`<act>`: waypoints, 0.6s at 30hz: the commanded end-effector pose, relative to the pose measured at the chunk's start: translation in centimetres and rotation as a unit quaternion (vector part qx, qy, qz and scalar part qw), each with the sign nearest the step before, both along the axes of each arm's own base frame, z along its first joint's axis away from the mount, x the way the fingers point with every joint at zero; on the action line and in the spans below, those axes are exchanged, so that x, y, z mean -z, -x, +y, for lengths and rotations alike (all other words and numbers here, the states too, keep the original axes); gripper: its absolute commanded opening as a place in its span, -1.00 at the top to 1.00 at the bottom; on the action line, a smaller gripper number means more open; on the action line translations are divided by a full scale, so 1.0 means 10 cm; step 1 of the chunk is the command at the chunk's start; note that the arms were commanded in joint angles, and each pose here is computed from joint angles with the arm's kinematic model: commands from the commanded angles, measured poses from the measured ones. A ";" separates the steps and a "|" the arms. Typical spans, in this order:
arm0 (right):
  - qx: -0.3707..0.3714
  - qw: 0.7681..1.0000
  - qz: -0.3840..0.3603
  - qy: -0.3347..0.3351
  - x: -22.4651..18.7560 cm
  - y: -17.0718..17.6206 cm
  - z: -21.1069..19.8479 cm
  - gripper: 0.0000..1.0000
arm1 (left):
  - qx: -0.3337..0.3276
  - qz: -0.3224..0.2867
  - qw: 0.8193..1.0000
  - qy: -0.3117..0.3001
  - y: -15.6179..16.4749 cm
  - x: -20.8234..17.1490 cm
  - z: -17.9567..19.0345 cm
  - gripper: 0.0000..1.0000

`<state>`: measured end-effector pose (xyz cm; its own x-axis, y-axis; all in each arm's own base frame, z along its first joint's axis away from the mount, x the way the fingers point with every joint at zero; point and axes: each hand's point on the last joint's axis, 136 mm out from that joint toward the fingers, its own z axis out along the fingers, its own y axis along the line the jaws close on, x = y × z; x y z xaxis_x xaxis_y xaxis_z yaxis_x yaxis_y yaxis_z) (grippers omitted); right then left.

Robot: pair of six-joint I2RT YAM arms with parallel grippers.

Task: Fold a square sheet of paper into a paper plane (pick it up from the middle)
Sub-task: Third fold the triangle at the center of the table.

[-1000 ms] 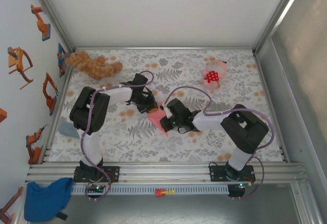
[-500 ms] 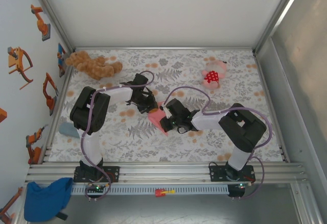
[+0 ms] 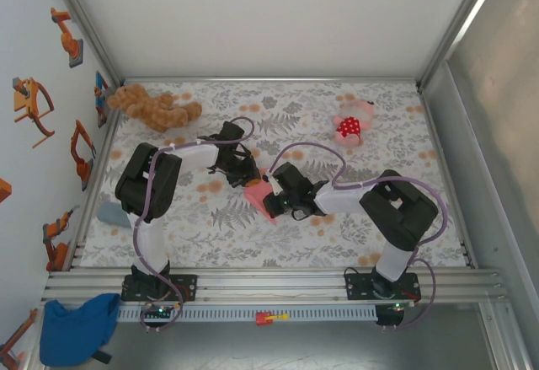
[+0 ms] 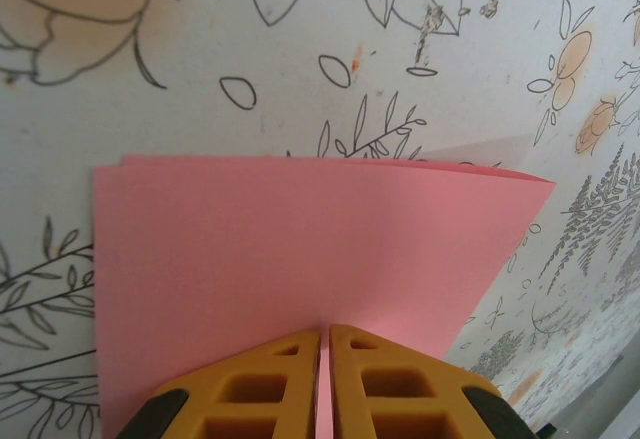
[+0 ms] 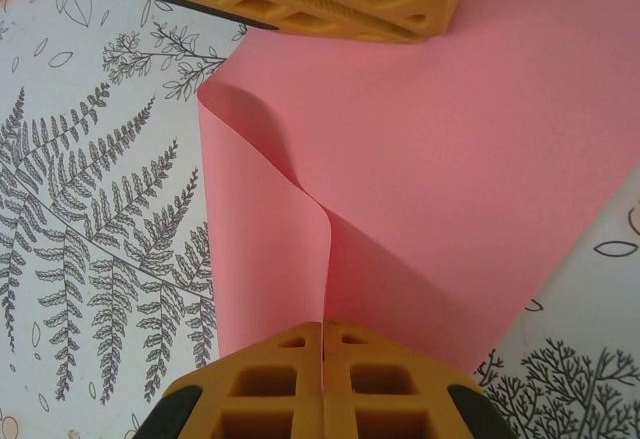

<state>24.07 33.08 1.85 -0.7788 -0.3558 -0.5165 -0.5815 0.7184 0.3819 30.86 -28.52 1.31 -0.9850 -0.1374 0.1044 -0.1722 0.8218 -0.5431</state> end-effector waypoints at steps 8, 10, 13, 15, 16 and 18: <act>0.013 0.999 0.025 0.040 0.20 0.03 -0.13 1.00 | -0.014 -0.018 1.000 0.004 -0.04 -0.23 0.06 0.70; 0.014 0.999 0.026 0.040 0.20 0.03 -0.13 1.00 | -0.034 -0.030 0.999 0.008 -0.08 -0.33 0.13 0.63; 0.015 0.999 0.027 0.037 0.19 0.03 -0.12 1.00 | -0.065 -0.047 0.997 0.012 -0.09 -0.44 0.25 0.55; 0.016 0.999 0.029 0.036 0.20 0.04 -0.12 1.00 | -0.080 -0.056 0.995 0.017 -0.05 -0.50 0.31 0.53; 0.017 0.999 0.030 0.035 0.20 0.03 -0.12 1.00 | -0.085 -0.062 0.994 0.023 -0.04 -0.53 0.32 0.52; 0.018 0.999 0.032 0.035 0.21 0.04 -0.12 1.00 | -0.099 -0.067 0.992 0.039 0.02 -0.57 0.33 0.52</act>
<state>24.11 33.14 1.79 -0.7862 -0.3496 -0.5095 -0.5724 0.7227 0.3874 31.00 -25.40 6.40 -0.9623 -0.2718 -0.0056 -0.2135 0.7683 -0.6035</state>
